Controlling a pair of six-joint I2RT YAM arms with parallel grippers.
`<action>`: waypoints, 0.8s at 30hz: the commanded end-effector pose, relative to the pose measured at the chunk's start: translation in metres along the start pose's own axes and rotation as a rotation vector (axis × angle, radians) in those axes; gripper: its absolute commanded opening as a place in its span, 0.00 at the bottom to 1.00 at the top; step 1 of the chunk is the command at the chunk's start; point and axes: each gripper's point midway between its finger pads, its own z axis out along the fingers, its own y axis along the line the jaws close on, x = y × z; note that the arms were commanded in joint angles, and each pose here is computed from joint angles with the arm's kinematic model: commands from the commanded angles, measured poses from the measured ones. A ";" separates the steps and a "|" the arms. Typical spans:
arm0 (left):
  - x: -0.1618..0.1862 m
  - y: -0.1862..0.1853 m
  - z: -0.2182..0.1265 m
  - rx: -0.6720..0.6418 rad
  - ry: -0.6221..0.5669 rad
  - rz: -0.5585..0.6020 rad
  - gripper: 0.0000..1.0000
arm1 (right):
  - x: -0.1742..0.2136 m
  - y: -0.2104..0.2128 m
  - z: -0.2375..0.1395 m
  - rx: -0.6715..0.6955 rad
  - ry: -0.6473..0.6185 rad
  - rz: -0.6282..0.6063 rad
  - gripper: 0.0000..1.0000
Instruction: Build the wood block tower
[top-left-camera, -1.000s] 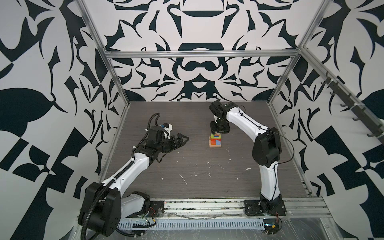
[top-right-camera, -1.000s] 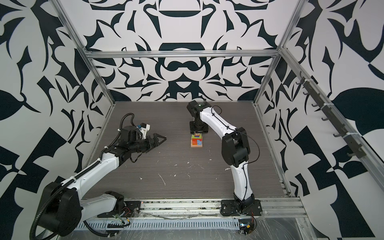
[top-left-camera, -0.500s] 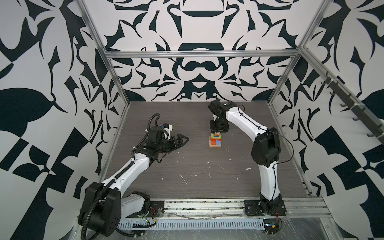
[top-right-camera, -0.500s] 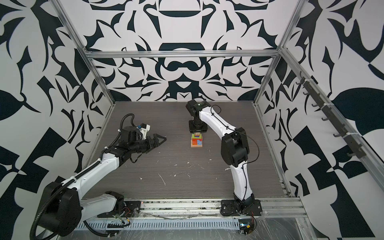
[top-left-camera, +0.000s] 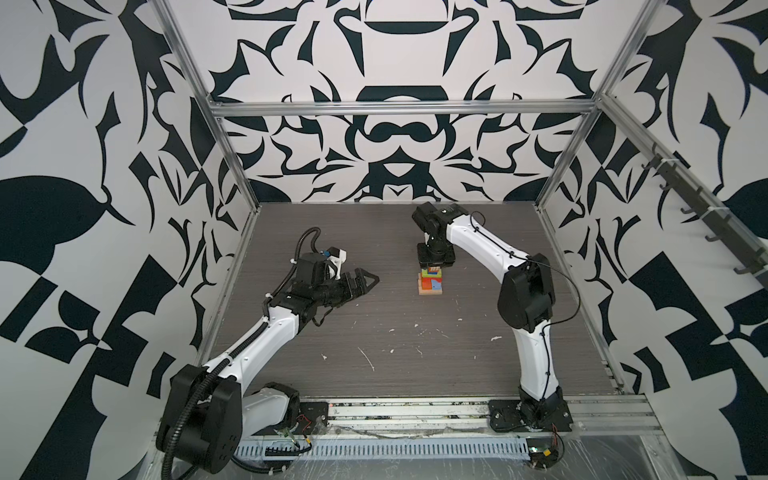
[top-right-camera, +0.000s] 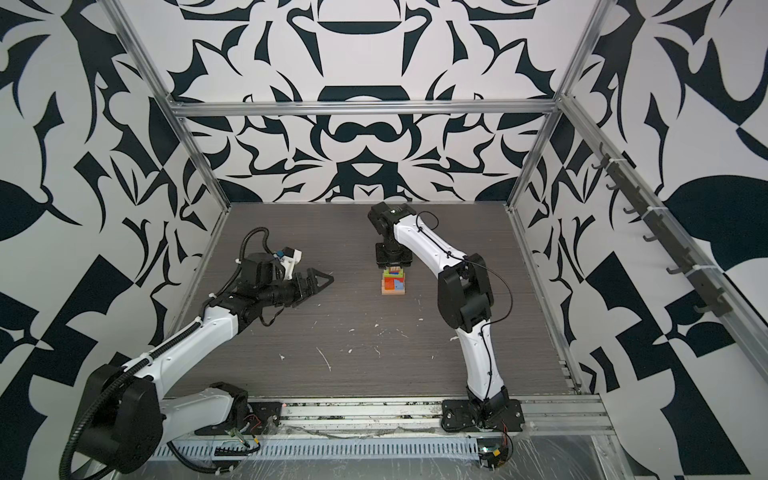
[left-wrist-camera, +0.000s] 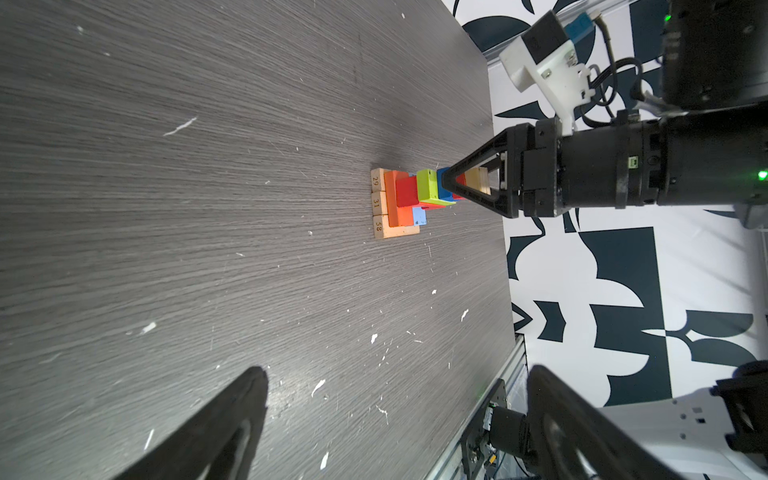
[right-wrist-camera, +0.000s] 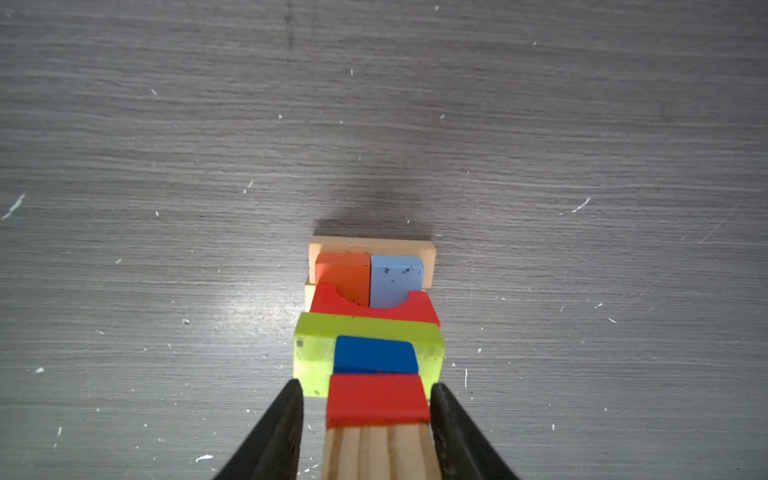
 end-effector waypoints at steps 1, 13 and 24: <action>0.002 -0.006 -0.001 0.024 0.012 0.021 0.99 | -0.001 -0.001 -0.012 0.007 -0.037 0.019 0.54; 0.003 -0.006 -0.002 0.028 0.007 0.023 1.00 | -0.001 0.000 -0.011 0.001 -0.032 0.025 0.51; 0.003 -0.006 -0.002 0.031 0.007 0.027 0.99 | 0.000 0.000 -0.008 0.002 -0.029 0.030 0.47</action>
